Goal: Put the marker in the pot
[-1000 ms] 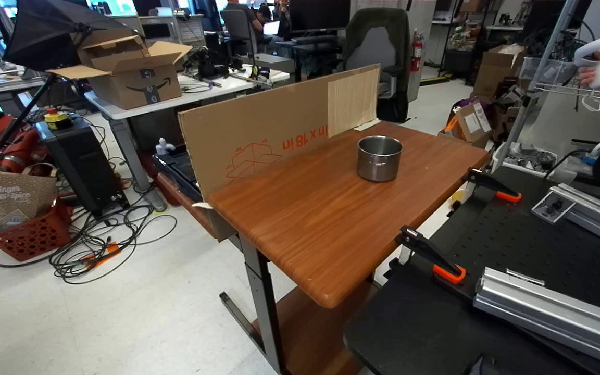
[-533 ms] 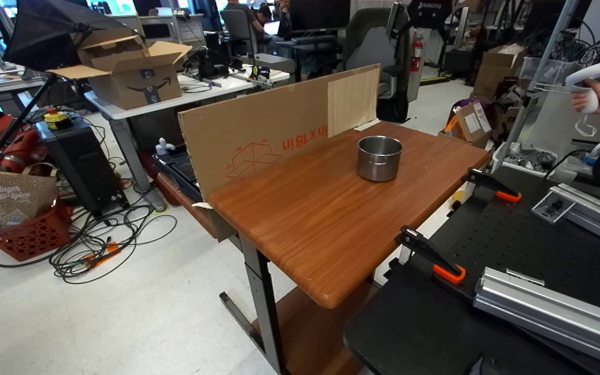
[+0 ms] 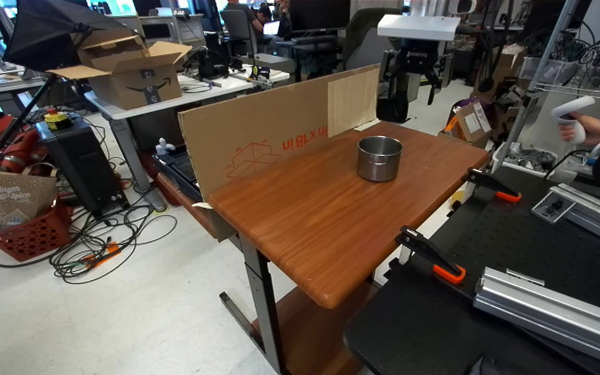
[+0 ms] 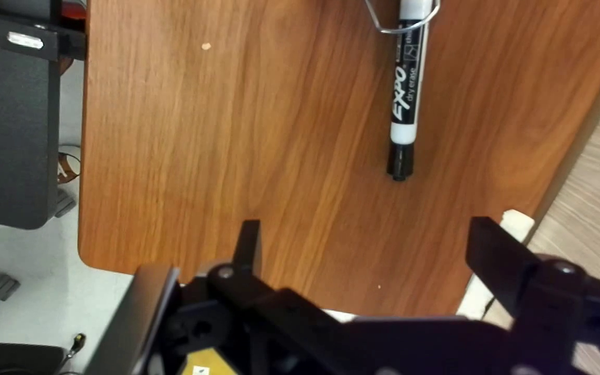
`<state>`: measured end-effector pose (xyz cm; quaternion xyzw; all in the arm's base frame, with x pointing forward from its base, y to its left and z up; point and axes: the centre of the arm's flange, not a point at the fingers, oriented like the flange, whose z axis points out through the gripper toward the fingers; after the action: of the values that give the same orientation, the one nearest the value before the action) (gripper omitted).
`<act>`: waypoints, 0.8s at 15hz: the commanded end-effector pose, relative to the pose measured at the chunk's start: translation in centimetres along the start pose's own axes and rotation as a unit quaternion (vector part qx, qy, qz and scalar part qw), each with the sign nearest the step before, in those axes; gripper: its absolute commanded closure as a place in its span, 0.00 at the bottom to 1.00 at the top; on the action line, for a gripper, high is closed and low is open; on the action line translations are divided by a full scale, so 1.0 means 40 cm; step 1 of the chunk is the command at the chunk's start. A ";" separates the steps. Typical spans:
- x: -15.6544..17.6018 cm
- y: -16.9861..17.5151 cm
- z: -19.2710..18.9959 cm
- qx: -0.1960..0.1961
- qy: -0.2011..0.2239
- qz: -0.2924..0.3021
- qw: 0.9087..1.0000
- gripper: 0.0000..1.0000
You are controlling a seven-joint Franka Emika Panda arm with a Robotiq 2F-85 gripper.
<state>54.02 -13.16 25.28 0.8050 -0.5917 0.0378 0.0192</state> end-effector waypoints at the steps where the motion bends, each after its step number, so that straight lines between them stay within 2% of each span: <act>1: -0.006 -0.019 0.079 -0.006 0.007 0.012 1.000 0.00; 5: -0.010 -0.030 0.151 -0.018 0.004 0.016 1.000 0.00; 12: 0.026 -0.095 0.206 -0.018 0.013 0.016 1.000 0.00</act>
<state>56.45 -13.48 18.30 0.8003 -0.5974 0.0288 0.0423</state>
